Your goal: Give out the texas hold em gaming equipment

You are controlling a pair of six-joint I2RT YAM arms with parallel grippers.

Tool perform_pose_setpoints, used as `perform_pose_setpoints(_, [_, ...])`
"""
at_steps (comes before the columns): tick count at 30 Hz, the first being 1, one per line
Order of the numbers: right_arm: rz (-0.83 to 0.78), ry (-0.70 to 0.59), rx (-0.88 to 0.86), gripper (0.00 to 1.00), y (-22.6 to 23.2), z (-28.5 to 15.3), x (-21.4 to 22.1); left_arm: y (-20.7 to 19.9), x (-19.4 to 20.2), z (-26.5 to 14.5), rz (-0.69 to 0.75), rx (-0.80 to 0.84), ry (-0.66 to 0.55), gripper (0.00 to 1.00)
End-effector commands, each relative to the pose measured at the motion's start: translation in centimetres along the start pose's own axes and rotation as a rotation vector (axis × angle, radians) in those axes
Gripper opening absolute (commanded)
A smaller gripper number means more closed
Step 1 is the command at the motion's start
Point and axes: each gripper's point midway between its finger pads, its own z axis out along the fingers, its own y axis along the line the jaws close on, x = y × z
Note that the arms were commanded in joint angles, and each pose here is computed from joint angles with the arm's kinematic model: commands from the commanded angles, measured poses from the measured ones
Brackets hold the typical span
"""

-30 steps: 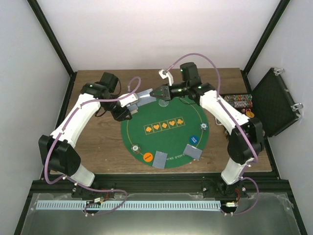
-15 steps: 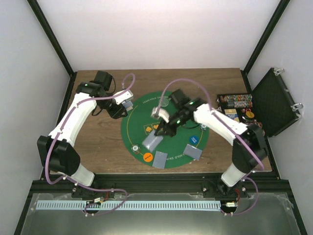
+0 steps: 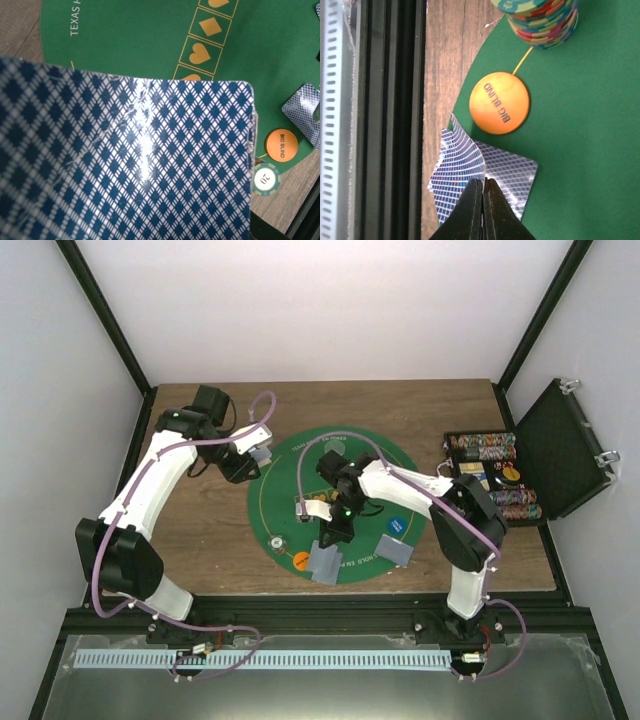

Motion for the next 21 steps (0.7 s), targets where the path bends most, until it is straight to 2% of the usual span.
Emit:
perform_pose_setpoints(1, [-0.094,0.004,0.034,0.01,-1.7,0.2,-1.2,-0.1,-0.3,-0.6,0.009,-0.015,-0.022,0.45])
perform_pose_setpoints(21, [-0.107,0.012,-0.044,0.01,-1.8,2.7,0.0,0.2,-0.2,-0.2,0.011,-0.012,-0.009,0.45])
